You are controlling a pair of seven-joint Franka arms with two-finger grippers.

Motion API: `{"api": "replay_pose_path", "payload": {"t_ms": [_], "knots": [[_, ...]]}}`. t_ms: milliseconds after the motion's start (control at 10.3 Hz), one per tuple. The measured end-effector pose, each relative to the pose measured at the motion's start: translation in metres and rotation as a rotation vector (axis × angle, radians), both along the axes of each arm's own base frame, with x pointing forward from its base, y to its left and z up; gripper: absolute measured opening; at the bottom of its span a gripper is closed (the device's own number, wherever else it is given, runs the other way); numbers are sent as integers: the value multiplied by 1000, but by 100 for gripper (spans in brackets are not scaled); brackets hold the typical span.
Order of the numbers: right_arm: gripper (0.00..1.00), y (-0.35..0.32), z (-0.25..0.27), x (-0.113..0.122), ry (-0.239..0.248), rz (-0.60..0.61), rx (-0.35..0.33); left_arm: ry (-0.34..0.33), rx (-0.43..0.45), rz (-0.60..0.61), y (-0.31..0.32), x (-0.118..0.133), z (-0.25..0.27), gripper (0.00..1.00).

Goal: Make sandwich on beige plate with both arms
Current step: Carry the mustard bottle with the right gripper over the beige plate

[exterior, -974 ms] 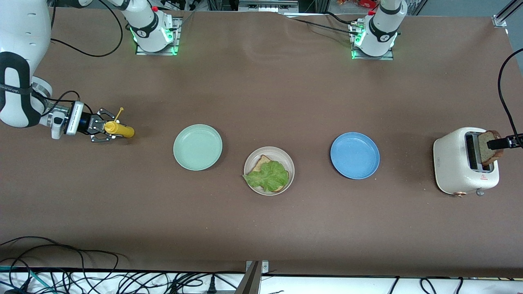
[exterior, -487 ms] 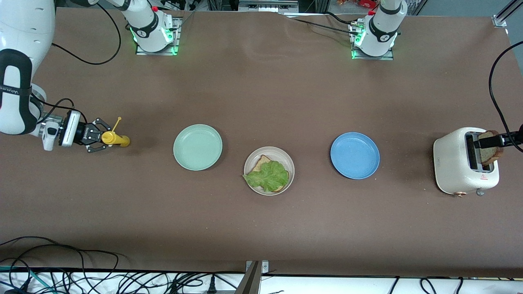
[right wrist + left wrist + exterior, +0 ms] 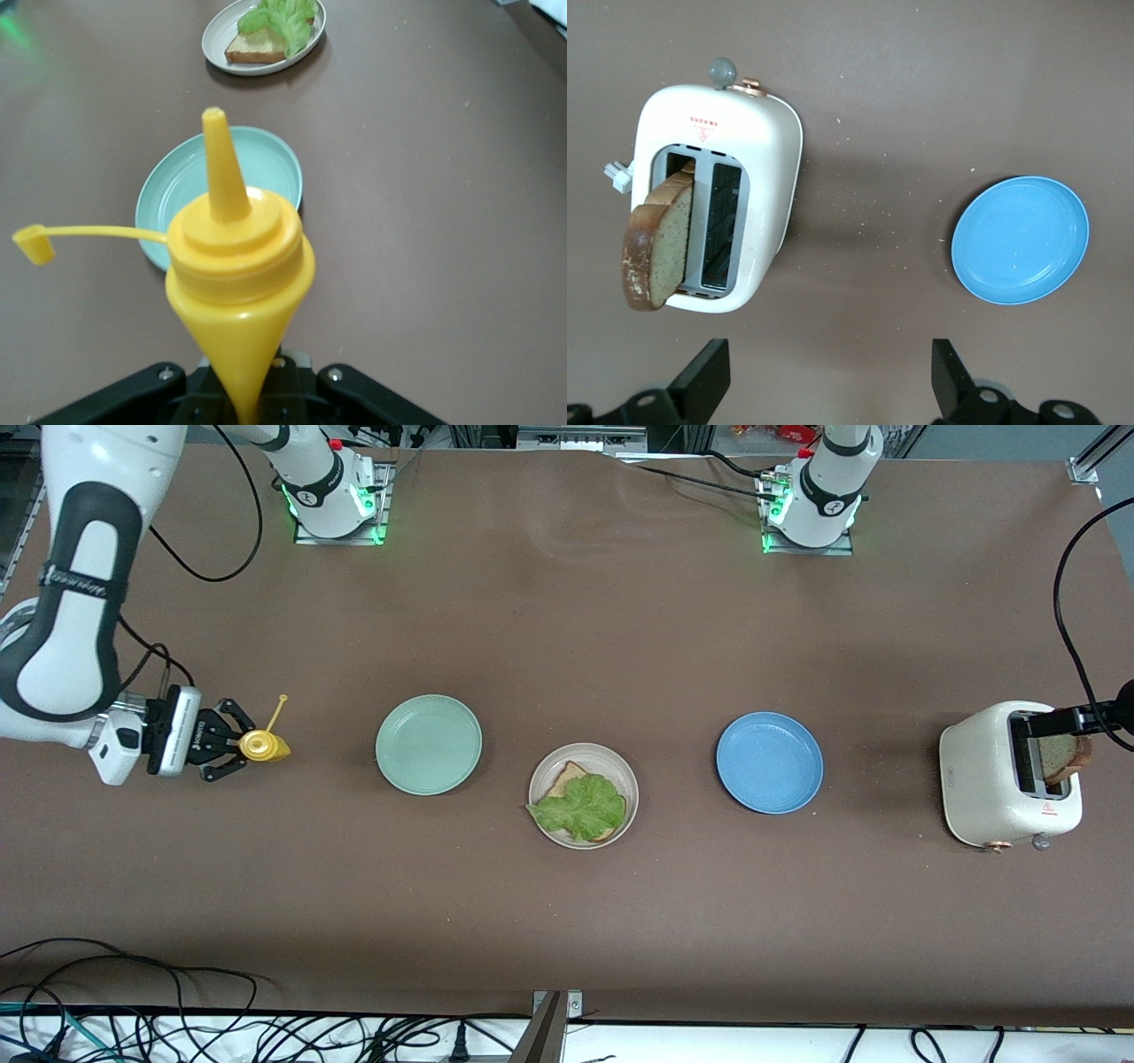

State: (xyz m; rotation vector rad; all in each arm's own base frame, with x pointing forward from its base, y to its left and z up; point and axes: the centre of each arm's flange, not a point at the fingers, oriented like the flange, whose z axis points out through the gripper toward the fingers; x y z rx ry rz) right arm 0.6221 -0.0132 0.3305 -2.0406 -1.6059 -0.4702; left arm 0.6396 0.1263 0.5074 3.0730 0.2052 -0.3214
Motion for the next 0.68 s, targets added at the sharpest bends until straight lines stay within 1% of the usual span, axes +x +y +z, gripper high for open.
{"api": "replay_pose_path", "payload": {"t_ms": [195,292,389,487,584,682], "knots": [[5,69,26,13,16,-17,-81,14,3,-50,7,-2,-6,100],[5,104,40,18,29,-33,-129,21,21,-74,14,-3,-10,100],[5,143,59,22,35,-52,-194,16,39,-88,19,-2,-16,100],[5,184,77,21,29,-71,-268,9,44,-103,22,-1,-22,100],[5,229,87,16,9,-87,-329,8,41,-123,26,-1,-25,100],[5,269,86,8,-24,-90,-374,8,35,-144,35,-4,-27,100]]}}
